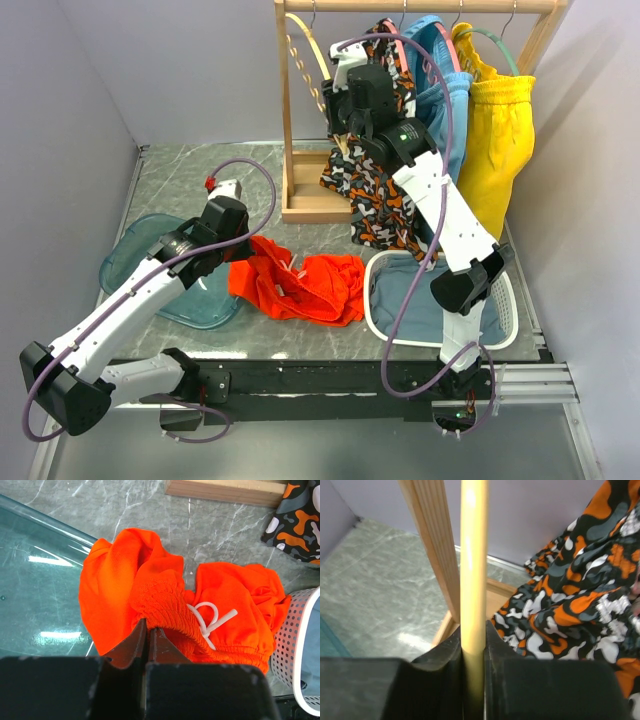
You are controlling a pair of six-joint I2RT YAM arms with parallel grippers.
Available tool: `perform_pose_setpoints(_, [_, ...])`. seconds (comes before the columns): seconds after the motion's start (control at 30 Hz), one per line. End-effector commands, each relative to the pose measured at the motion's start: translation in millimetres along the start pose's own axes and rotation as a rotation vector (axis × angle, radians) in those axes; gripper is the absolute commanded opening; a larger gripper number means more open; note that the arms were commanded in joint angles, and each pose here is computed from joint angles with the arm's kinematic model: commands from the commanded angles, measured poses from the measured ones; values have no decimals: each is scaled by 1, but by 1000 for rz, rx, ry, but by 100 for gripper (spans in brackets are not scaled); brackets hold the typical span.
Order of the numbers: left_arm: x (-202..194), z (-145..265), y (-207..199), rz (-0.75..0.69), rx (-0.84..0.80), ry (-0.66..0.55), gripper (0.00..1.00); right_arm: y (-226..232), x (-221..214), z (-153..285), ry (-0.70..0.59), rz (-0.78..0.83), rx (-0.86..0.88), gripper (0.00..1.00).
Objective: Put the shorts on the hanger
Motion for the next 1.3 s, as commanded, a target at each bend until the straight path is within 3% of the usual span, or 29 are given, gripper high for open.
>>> perform_pose_setpoints(0.0, [16, 5, -5, 8, -30, -71, 1, -12, 19, 6, -56, -4, -45, 1])
perform_pose_setpoints(0.47, [18, 10, -5, 9, -33, -80, 1, -34, 71, 46, -268, -80, -117, 0])
perform_pose_setpoints(1.27, [15, 5, -2, 17, -16, -74, 1, -31, 65, 82, -372, -161, -117, 0])
Point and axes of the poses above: each gripper's point midway between its finger pads, its own z axis back along the fingers, its own y axis along the line the jaws close on, x = y × z, the point moved 2 cm from there along z, back along the fingers, and after that the axes turned 12 degrees about z, right-handed, at the moved point
